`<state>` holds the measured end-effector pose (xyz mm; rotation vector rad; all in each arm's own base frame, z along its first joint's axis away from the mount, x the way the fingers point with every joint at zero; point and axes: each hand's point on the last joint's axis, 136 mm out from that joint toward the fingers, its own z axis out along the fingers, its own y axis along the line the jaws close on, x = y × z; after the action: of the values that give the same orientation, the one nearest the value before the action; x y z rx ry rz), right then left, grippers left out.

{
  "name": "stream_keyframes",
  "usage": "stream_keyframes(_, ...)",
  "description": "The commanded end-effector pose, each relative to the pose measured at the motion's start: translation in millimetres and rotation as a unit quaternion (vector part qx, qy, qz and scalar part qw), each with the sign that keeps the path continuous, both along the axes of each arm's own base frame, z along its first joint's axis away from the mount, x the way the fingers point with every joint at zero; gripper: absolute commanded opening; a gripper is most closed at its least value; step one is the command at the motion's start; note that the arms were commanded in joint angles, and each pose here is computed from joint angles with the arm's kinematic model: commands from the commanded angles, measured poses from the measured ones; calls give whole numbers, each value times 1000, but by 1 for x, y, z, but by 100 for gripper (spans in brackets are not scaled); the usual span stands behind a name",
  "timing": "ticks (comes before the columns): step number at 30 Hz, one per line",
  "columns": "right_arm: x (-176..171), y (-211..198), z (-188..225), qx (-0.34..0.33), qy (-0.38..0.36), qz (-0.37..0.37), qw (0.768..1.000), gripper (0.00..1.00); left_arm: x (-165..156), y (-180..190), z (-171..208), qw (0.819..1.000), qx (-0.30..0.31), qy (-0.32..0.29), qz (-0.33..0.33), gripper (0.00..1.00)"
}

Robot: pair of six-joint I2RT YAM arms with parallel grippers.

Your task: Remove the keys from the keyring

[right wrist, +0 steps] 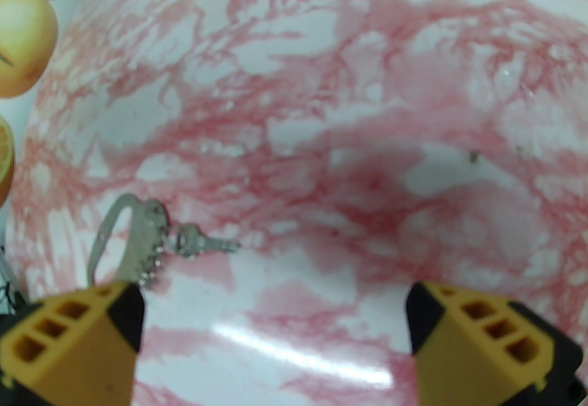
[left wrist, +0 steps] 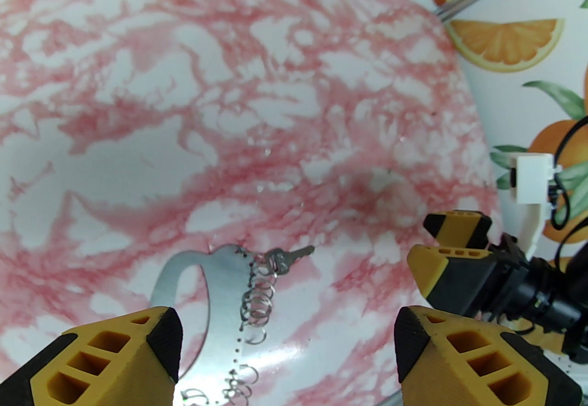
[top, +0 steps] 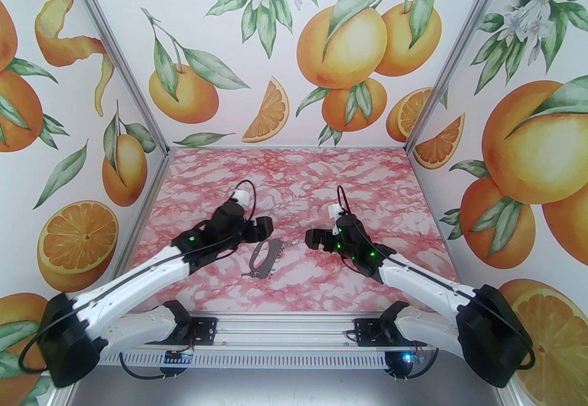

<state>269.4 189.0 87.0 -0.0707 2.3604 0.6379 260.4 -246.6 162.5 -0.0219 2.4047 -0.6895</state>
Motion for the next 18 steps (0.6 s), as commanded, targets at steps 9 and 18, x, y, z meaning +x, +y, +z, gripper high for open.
stream_keyframes(9,-4,11,4,32,-42,33,998,100,10,-41,-54,995,46,78,48,64)
stream_keyframes(18,-1,6,10,35,-67,17,997,100,16,-47,-96,985,59,128,98,49)
